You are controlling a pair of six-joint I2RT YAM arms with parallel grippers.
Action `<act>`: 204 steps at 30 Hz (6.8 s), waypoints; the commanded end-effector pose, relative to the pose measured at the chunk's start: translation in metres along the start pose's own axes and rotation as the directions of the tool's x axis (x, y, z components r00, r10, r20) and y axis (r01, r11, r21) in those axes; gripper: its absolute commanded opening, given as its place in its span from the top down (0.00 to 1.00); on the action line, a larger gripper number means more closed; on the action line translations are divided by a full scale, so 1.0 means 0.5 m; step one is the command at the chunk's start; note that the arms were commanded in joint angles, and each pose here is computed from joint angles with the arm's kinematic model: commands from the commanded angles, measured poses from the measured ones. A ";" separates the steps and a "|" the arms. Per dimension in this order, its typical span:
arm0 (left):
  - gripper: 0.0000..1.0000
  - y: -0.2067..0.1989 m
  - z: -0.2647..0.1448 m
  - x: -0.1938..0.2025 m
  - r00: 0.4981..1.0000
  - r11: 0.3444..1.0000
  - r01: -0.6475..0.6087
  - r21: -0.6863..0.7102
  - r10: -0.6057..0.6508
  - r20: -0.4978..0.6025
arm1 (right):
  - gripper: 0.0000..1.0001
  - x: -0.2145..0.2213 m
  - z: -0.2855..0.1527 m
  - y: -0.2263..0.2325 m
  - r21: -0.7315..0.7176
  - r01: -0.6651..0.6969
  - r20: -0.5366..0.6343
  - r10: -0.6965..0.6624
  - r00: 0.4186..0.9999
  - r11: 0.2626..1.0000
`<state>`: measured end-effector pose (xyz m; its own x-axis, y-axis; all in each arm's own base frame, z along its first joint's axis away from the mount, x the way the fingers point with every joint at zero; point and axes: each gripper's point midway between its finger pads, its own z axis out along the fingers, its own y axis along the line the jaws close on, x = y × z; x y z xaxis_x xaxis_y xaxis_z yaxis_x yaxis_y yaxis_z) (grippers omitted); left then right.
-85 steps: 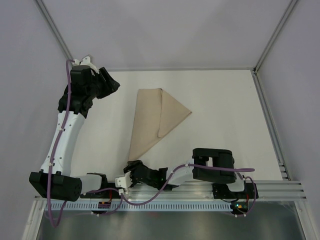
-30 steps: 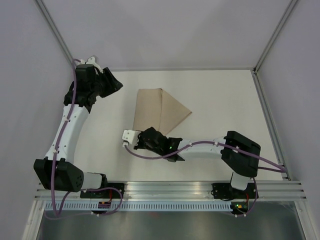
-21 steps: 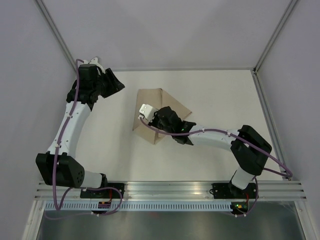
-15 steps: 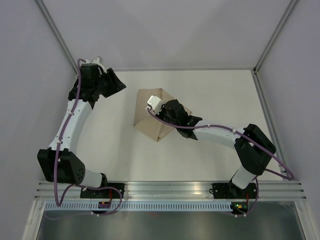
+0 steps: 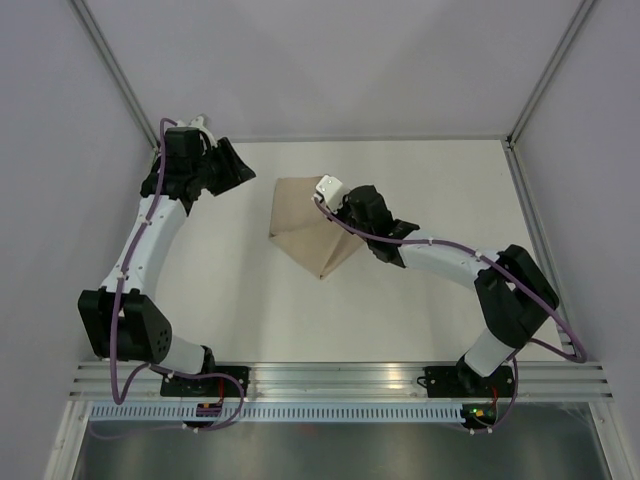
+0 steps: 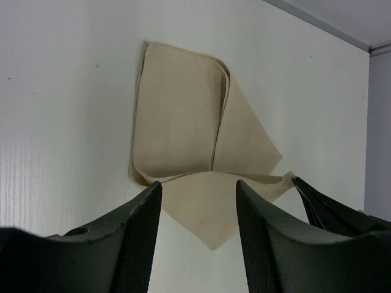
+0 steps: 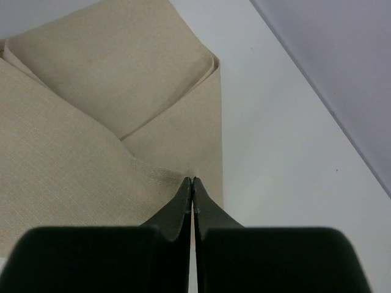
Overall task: Fold the napkin, place the utensils inside, and roll it up
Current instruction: Fold the napkin, then roll the napkin with the utensil
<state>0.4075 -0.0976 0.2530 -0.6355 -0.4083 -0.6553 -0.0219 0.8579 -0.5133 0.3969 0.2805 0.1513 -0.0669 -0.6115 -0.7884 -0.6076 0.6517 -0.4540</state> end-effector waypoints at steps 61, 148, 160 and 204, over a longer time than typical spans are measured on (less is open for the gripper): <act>0.44 -0.008 0.064 0.046 0.996 0.993 -0.004 0.116 0.014 -0.084 | 1.00 -0.037 -0.039 -0.043 0.085 0.083 0.012 -0.084 0.996 0.993; 0.37 -0.292 0.304 0.513 0.413 0.337 -0.873 -0.352 0.895 -0.167 | 0.86 0.383 -0.043 -0.370 0.175 -0.690 -0.342 0.701 0.626 0.702; 0.37 -0.269 0.320 0.563 0.358 0.279 -0.907 -0.316 0.905 -0.228 | 0.87 0.413 -0.070 -0.379 0.194 -0.701 -0.339 0.718 0.608 0.686; 0.83 -0.219 0.380 0.600 0.283 0.221 -0.947 -0.233 0.917 -0.282 | 0.93 0.450 -0.098 -0.393 0.222 -0.714 -0.322 0.741 0.589 0.664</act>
<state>0.3654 -0.3734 0.0222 -0.4303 0.7248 -0.5381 0.3611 0.6845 0.6333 0.4554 -0.0052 0.0572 -0.7938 -0.0209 -0.6078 -0.1658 0.9690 0.1831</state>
